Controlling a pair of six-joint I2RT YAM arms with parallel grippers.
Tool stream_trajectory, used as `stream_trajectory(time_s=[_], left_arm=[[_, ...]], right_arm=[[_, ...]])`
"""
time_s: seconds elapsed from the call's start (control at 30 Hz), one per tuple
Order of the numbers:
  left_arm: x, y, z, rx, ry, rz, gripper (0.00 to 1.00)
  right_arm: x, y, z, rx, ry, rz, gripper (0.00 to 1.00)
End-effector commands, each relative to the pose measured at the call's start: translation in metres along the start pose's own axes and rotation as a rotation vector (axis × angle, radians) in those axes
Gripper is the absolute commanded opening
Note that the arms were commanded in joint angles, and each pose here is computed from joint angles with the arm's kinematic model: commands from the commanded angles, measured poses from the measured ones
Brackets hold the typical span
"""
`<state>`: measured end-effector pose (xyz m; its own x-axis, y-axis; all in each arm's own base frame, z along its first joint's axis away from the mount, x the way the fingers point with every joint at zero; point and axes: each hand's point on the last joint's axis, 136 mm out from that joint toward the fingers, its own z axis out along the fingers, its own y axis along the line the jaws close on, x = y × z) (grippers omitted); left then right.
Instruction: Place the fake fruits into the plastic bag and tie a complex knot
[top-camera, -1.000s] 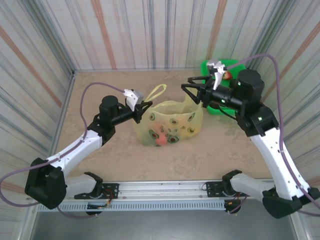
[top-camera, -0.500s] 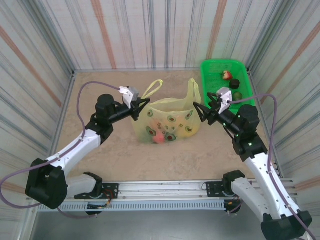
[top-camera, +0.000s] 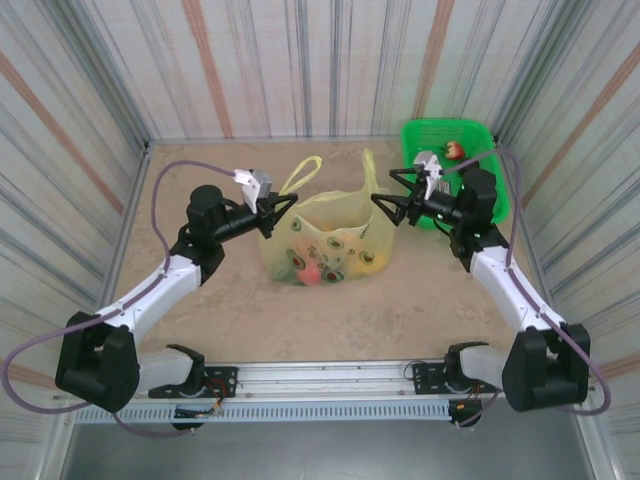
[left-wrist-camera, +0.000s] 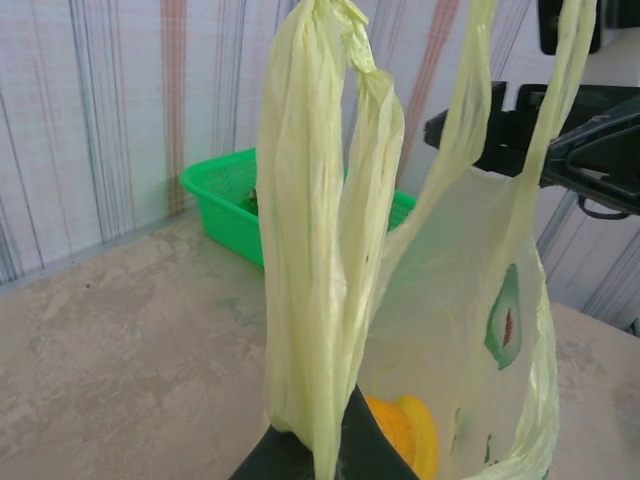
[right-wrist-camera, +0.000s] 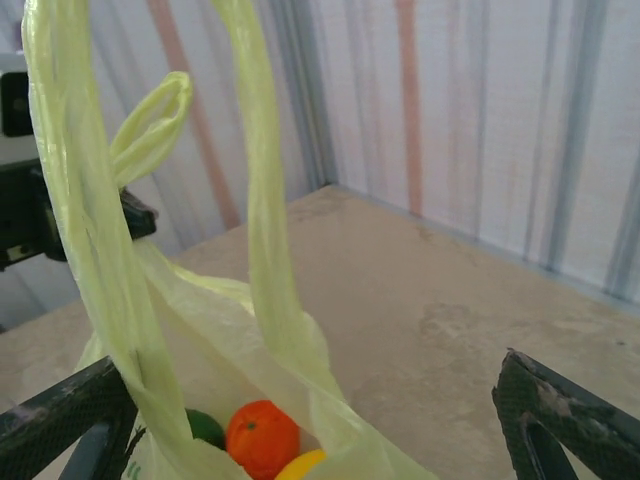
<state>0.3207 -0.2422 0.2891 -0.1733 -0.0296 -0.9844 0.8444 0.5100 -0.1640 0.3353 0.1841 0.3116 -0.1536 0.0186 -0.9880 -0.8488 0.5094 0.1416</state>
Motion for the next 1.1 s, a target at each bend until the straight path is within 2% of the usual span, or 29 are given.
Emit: stream_trajectory(time_s=[0.0, 0.1, 0.17, 0.3, 0.37, 0.47, 0.53, 0.6, 0.67, 0.8, 0.9, 0.97, 1.07], left_arm=[[-0.016, -0.009, 0.001, 0.053, -0.04, 0.016, 0.0], [-0.016, -0.01, 0.001, 0.055, -0.039, 0.018, 0.0], [-0.016, -0.01, 0.001, 0.054, -0.039, 0.022, 0.0], [-0.014, -0.01, 0.001, 0.053, -0.037, 0.023, 0.0], [-0.014, -0.009, 0.002, 0.058, -0.037, 0.019, 0.0], [-0.013, -0.01, 0.005, 0.076, -0.033, 0.008, 0.0], [-0.013, -0.011, 0.004, 0.077, -0.03, 0.009, 0.0], [-0.014, -0.012, 0.003, 0.072, -0.026, 0.018, 0.0], [-0.013, -0.011, 0.003, 0.052, -0.015, 0.021, 0.0], [-0.012, -0.012, 0.009, 0.057, 0.038, -0.016, 0.0], [-0.01, -0.02, 0.014, 0.087, 0.077, -0.033, 0.0], [-0.008, -0.031, 0.017, 0.128, 0.104, -0.031, 0.0], [-0.005, -0.045, 0.019, 0.188, 0.121, -0.021, 0.0]], right_arm=[[-0.009, 0.01, 0.017, -0.093, 0.003, -0.065, 0.92], [-0.007, -0.003, 0.03, -0.084, -0.003, -0.046, 0.9], [-0.008, -0.007, 0.035, -0.095, -0.005, -0.029, 0.84], [-0.007, -0.006, 0.04, -0.134, 0.0, -0.006, 0.54], [-0.007, -0.005, 0.042, -0.156, 0.003, -0.003, 0.45], [-0.007, -0.004, 0.044, -0.18, 0.008, 0.001, 0.19], [-0.012, -0.002, 0.044, -0.143, -0.001, -0.027, 0.15], [-0.014, -0.006, 0.042, -0.05, 0.004, -0.095, 0.03], [-0.013, -0.006, 0.04, -0.003, 0.011, -0.109, 0.0], [-0.006, 0.042, 0.039, -0.07, 0.062, -0.283, 0.0], [-0.003, 0.069, 0.038, -0.106, 0.055, -0.418, 0.0], [0.006, 0.077, 0.044, -0.101, 0.115, -0.502, 0.0], [0.019, 0.081, 0.052, -0.128, 0.222, -0.527, 0.0]])
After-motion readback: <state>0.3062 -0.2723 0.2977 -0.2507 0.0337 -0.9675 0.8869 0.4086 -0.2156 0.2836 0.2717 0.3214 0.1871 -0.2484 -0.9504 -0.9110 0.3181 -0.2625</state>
